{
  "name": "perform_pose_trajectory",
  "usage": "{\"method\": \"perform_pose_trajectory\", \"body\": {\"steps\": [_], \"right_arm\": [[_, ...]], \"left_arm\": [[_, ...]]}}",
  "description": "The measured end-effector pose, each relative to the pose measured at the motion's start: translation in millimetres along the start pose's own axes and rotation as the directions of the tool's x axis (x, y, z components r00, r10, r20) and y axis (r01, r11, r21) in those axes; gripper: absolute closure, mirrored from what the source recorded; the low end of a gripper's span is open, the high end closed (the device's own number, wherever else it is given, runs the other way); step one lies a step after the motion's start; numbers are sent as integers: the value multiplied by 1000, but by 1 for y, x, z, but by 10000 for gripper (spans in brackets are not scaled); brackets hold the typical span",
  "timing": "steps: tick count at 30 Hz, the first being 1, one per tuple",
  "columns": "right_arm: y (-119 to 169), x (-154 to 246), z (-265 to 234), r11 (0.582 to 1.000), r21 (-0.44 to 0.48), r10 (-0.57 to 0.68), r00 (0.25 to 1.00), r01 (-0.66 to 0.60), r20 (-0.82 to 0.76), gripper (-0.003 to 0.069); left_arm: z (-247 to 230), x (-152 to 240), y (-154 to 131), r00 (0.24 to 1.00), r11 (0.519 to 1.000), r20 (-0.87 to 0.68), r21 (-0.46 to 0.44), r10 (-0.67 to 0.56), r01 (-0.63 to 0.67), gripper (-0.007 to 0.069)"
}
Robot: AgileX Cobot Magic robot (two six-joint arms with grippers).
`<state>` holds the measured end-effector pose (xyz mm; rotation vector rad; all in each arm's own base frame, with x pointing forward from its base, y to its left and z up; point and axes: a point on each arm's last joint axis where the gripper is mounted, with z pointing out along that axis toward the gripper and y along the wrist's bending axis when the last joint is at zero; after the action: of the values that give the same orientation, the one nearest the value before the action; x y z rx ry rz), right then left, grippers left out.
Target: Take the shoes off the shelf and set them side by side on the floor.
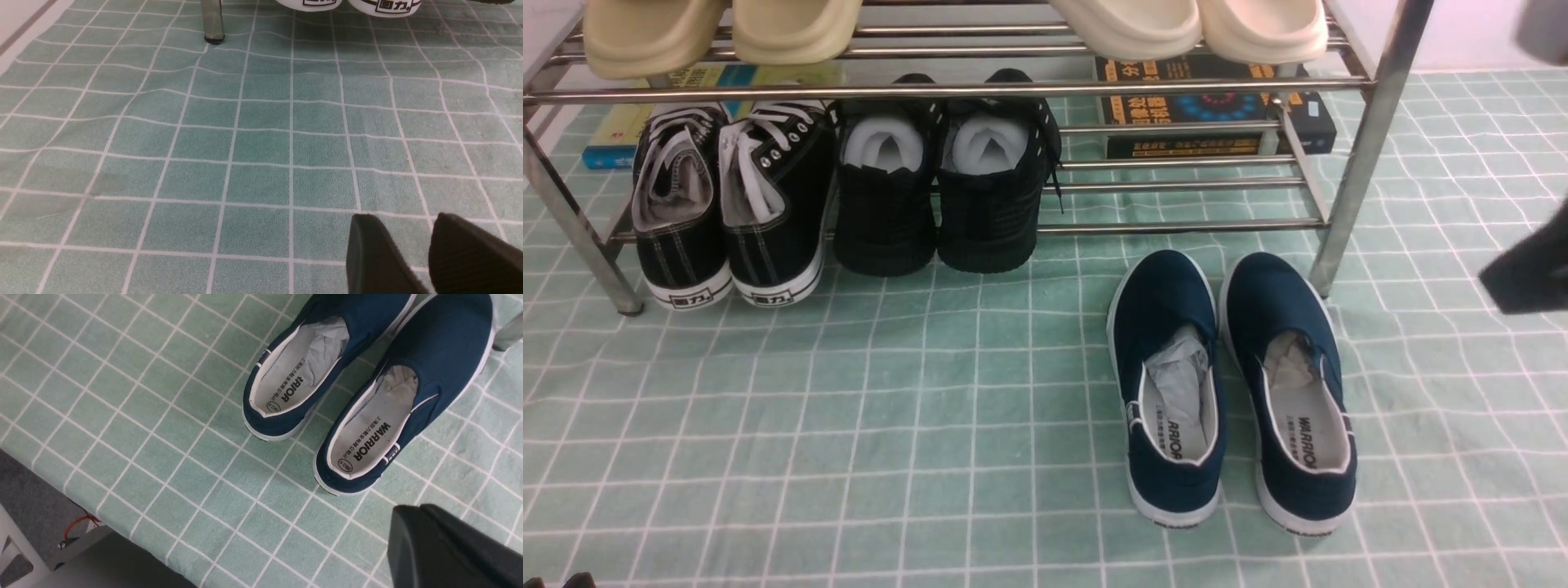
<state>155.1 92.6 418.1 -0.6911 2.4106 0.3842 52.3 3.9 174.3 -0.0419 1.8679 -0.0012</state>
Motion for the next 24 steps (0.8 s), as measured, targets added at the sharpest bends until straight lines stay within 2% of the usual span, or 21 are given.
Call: {"method": "perform_pose_trajectory", "body": {"steps": [2,5,8,9,12,14,16,20,24], "right_arm": [[3,15,-11,1000,1,-4,1000,4,25,673],[7,60,-26,1000,5,-12,996,11,86,673],[8,83,-20,1000,4,-5,985,4,173,673],[7,102,-11,1000,1,8,966,-8,257,673],[2,121,10,999,12,22,908,-30,419,673],[0,129,20,999,21,24,889,-38,457,673],[-5,142,36,998,39,28,839,-58,544,673],[-10,154,50,996,49,33,799,-78,600,673],[-13,169,69,994,54,45,826,-90,562,670]], "left_arm": [[0,0,0,1000,1000,0,0,0,0,384],[0,0,0,1000,1000,0,0,0,0,384],[0,0,0,1000,1000,0,0,0,0,384],[0,0,0,1000,1000,0,0,0,0,384],[0,0,0,1000,1000,0,0,0,0,384],[0,0,0,1000,1000,0,0,0,0,384],[0,0,0,1000,1000,0,0,0,0,384],[0,0,0,1000,1000,0,0,0,0,384],[0,0,0,1000,1000,0,0,0,0,384]]}}
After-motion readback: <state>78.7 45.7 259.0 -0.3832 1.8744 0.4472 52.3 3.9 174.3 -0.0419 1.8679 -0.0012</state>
